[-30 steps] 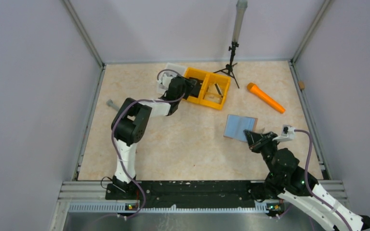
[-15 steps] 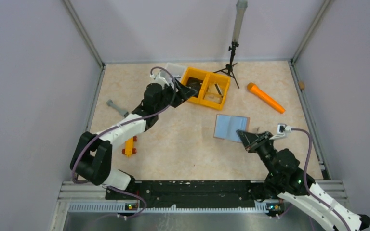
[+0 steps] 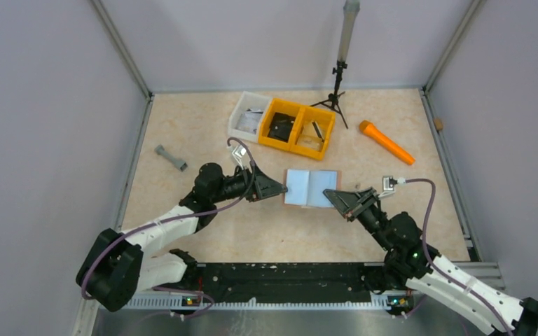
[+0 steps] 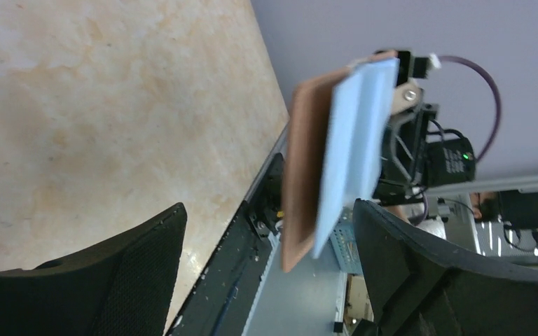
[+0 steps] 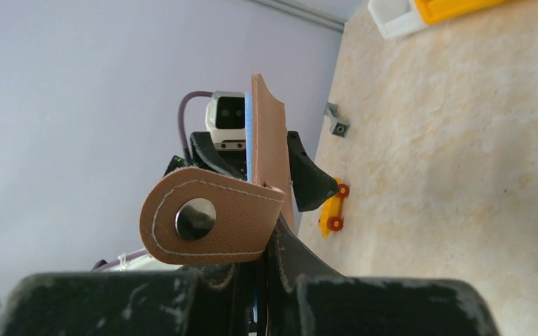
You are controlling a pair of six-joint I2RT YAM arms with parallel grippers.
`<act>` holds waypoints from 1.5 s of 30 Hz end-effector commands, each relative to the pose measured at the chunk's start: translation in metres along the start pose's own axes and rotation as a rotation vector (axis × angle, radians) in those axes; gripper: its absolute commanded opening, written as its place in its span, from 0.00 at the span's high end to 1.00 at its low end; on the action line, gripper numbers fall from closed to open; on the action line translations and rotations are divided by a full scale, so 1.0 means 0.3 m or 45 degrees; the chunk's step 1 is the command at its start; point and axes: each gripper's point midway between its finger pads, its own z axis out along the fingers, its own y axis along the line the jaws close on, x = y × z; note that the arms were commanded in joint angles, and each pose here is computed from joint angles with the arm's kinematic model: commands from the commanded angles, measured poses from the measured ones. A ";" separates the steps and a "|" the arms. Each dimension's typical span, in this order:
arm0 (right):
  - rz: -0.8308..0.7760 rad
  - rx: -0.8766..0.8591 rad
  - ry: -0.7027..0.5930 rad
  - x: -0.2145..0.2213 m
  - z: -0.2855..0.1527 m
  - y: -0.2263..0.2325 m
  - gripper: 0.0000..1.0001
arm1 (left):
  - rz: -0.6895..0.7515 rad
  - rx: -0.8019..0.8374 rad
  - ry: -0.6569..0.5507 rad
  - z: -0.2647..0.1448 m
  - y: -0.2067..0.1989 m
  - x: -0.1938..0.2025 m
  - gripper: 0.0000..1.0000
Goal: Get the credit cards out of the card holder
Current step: Close the card holder at the center of the board.
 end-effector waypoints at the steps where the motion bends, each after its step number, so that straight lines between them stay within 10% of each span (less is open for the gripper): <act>1: 0.184 -0.136 0.055 0.034 0.018 0.068 1.00 | 0.040 0.271 0.027 -0.022 -0.153 0.038 0.10; 5: 0.160 -0.126 0.086 0.055 0.032 0.058 1.00 | -0.007 0.359 0.028 -0.037 -0.179 0.060 0.19; 10: 0.091 -0.088 0.119 0.075 0.039 0.035 0.98 | -0.018 0.290 0.065 -0.017 -0.138 0.075 0.68; 13: -0.065 -0.043 0.185 0.097 0.035 0.022 0.65 | -0.031 0.225 0.075 -0.013 -0.116 0.078 0.92; 15: -0.167 0.030 0.215 0.096 0.028 0.003 0.60 | -0.026 0.133 0.082 -0.012 -0.086 0.078 0.99; 18: -0.228 0.040 0.229 0.090 0.016 0.008 1.00 | 0.012 0.015 0.070 -0.018 -0.051 0.071 1.00; 45: -0.238 -0.021 0.485 0.243 0.074 -0.006 1.00 | -0.007 0.024 0.211 0.180 -0.059 0.173 1.00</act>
